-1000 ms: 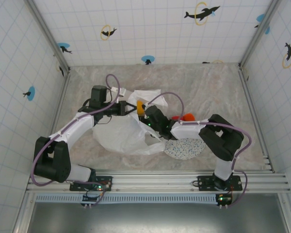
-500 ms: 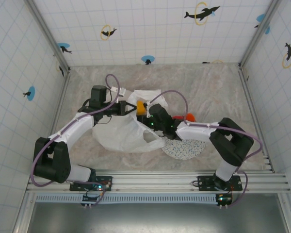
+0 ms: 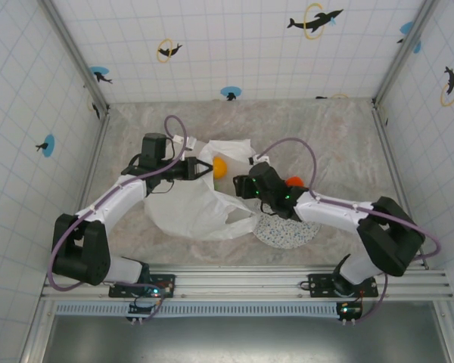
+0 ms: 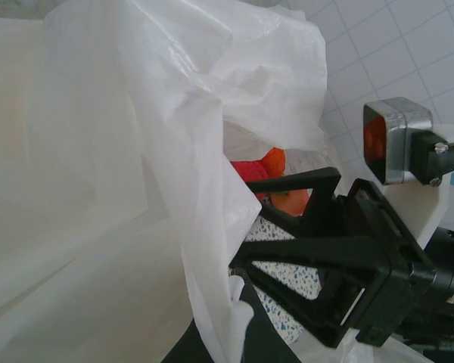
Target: Place the fruits into the plastic bag
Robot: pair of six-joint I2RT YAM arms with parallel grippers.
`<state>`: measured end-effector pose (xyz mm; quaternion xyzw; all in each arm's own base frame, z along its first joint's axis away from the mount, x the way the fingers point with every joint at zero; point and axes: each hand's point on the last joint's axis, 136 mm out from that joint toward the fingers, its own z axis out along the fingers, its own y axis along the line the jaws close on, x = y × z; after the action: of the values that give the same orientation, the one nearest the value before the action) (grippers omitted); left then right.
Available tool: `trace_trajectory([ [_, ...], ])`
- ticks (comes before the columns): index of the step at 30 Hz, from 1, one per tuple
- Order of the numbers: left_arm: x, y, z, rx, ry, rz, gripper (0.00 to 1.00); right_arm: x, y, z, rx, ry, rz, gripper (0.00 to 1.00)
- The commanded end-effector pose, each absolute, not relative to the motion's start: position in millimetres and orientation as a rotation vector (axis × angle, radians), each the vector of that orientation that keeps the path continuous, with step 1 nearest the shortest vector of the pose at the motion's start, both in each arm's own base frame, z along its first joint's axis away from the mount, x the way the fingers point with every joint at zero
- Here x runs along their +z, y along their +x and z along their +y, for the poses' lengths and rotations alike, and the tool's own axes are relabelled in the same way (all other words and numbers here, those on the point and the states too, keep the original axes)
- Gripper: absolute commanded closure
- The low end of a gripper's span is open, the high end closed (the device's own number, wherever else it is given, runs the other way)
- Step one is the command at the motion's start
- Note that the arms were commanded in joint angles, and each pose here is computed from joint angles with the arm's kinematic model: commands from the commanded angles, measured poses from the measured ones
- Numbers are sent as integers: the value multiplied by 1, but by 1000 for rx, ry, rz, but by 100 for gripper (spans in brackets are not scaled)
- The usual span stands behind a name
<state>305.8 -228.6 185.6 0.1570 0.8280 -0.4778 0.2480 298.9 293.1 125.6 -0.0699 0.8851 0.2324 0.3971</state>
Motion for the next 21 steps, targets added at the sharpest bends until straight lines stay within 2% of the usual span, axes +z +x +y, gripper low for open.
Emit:
trace_trajectory([
  [1,187,302,-230,-1312,464,2245,100,139,298,272,591,-155,2199,27],
  [7,186,303,-230,-1308,460,2248,100,158,282,249,677,-217,2162,27],
  [12,184,303,-230,-1303,457,2255,100,159,277,190,394,-185,2214,24],
  [17,184,304,-229,-1295,452,2258,100,138,265,136,16,-304,2323,11],
  [21,185,304,-229,-1293,453,2258,100,125,259,117,-120,-432,2395,1],
])
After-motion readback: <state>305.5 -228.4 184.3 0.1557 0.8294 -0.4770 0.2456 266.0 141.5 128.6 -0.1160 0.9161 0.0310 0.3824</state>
